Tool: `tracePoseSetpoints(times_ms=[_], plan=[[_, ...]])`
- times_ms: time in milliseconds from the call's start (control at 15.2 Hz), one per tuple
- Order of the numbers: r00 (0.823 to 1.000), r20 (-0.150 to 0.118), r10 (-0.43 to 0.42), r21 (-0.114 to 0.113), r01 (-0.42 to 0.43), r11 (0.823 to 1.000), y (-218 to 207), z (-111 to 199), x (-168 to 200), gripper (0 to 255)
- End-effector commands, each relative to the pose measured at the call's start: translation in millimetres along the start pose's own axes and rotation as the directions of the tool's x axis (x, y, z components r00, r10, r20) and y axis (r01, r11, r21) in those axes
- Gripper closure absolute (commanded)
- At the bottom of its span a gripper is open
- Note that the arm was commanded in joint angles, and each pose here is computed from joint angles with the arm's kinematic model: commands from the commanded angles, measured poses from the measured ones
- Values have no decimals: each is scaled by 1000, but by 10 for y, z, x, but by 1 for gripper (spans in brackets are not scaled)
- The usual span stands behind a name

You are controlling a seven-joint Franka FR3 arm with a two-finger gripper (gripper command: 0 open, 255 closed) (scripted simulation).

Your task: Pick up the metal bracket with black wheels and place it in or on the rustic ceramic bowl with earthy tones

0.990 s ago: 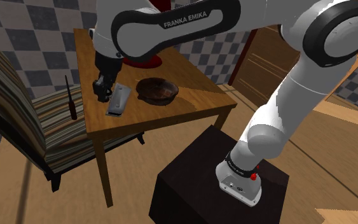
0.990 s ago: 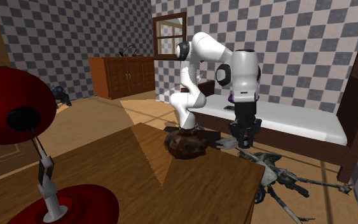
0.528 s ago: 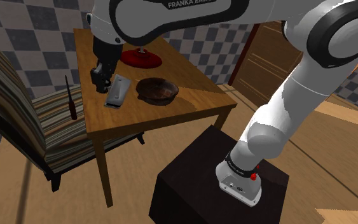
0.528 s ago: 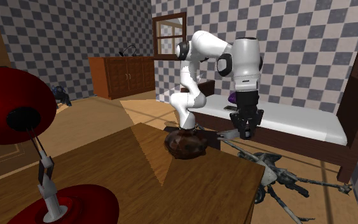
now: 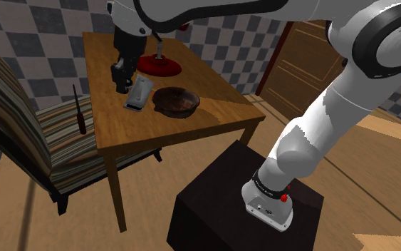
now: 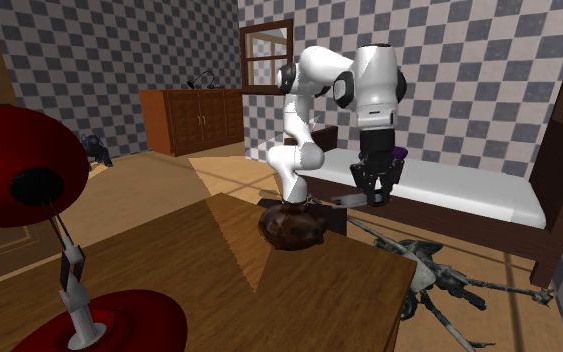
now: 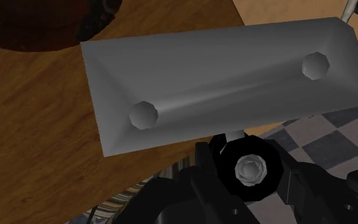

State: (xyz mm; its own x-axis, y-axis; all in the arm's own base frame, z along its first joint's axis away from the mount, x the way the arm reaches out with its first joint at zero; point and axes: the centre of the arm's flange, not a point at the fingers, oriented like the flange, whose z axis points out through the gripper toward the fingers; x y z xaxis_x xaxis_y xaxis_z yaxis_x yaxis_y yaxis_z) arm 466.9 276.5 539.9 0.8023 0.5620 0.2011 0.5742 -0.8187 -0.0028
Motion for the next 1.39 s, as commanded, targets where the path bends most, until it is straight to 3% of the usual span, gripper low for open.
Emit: tracePoseSetpoints(times_ms=[0,792,1320], plan=[[1000,0,-1,0,1,1000,217,-30,-135,255],[1000,0,-1,0,1,1000,1496,-276,-1033,255],[1000,0,-1,0,1,1000,1497,138,-1118,255]])
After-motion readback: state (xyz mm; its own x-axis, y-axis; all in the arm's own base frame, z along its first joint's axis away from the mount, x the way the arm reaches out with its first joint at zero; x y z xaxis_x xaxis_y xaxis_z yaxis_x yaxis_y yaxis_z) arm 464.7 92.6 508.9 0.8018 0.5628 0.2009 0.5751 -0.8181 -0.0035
